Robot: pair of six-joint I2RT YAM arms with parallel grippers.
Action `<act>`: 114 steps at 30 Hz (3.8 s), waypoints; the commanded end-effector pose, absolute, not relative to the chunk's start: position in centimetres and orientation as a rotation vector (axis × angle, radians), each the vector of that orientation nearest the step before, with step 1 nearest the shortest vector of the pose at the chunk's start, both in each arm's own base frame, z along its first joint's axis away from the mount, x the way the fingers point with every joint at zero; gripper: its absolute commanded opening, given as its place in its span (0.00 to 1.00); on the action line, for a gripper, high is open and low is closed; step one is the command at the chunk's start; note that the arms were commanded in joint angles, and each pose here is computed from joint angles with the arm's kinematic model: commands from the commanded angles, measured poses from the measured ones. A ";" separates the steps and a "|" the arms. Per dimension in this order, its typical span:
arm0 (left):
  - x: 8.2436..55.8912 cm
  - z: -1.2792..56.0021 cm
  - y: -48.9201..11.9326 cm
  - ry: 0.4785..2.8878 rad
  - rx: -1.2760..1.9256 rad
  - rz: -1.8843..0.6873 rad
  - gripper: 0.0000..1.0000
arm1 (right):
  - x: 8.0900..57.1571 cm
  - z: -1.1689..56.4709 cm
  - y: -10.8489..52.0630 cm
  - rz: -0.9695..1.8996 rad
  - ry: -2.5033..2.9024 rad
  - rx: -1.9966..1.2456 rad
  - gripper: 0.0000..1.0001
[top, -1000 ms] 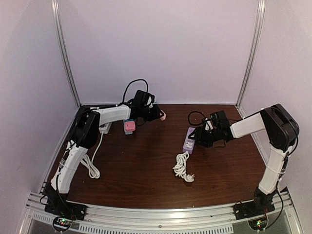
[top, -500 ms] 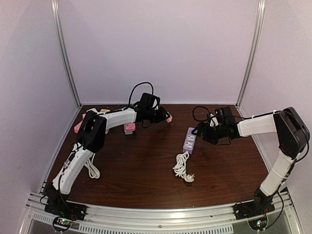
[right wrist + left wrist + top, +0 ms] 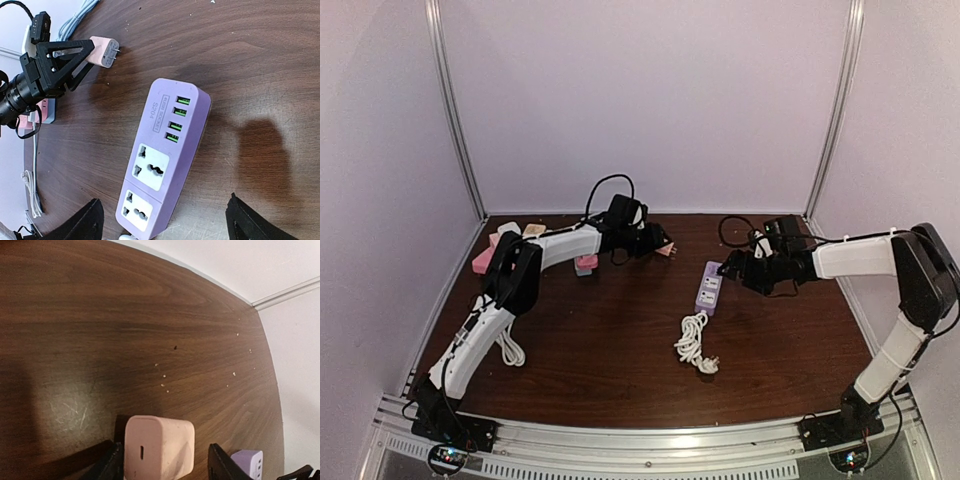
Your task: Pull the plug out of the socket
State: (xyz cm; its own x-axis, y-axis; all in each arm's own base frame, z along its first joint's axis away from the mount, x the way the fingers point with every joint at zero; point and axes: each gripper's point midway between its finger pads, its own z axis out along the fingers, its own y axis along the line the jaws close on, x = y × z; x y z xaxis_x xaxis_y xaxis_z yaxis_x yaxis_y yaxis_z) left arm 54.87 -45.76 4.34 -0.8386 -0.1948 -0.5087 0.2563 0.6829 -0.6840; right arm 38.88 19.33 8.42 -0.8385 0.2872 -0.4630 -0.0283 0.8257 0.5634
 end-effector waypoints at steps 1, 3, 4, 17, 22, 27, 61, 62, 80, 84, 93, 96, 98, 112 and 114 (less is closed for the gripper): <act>56.1 7.9 -44.3 2.289 0.097 -1.015 0.65 | 39.3 10.2 18.5 0.720 2.415 0.178 0.87; 56.2 9.1 -43.7 2.279 0.131 -0.973 0.73 | 39.4 10.4 18.4 0.707 2.409 0.175 0.89; 56.2 9.6 -43.3 2.276 0.145 -0.957 0.77 | 39.5 10.6 18.3 0.702 2.403 0.175 0.90; 53.0 13.5 -34.8 2.381 0.212 -0.463 0.90 | 40.9 12.3 19.6 0.642 2.366 0.115 0.98; 50.7 14.1 -28.6 2.421 0.118 -0.150 0.93 | 41.1 12.3 20.6 0.636 2.370 0.087 0.99; 50.1 12.3 -25.7 2.470 0.069 -0.009 0.98 | 41.4 12.1 21.9 0.645 2.379 0.058 0.99; 50.2 2.8 -25.4 2.654 0.106 0.065 0.67 | 41.4 11.6 25.0 0.681 2.392 -0.010 1.00; 50.0 2.9 -25.5 2.659 0.121 0.058 0.65 | 41.4 11.6 25.1 0.683 2.391 -0.011 1.00; 36.1 2.9 -30.3 2.719 0.383 -0.207 0.62 | 40.7 11.4 33.9 0.993 2.381 -0.097 1.00; 33.0 2.6 -30.7 2.736 0.403 -0.255 0.62 | 40.3 11.1 37.5 1.128 2.371 -0.104 1.00; 31.6 4.3 -31.6 2.687 0.443 -0.333 0.89 | 39.8 9.7 42.4 1.341 2.359 -0.078 0.98; 31.9 6.0 -32.3 2.651 0.452 -0.382 0.93 | 39.7 9.2 43.0 1.381 2.366 -0.068 0.97; 32.0 7.1 -32.2 2.630 0.439 -0.407 0.94 | 39.5 8.9 43.2 1.396 2.369 -0.067 0.96; 31.5 6.9 -28.5 2.632 0.280 -0.705 0.72 | 38.6 8.2 45.5 1.565 2.343 -0.078 0.81; 31.5 6.5 -28.6 2.641 0.283 -0.711 0.69 | 38.6 8.0 45.7 1.576 2.341 -0.071 0.76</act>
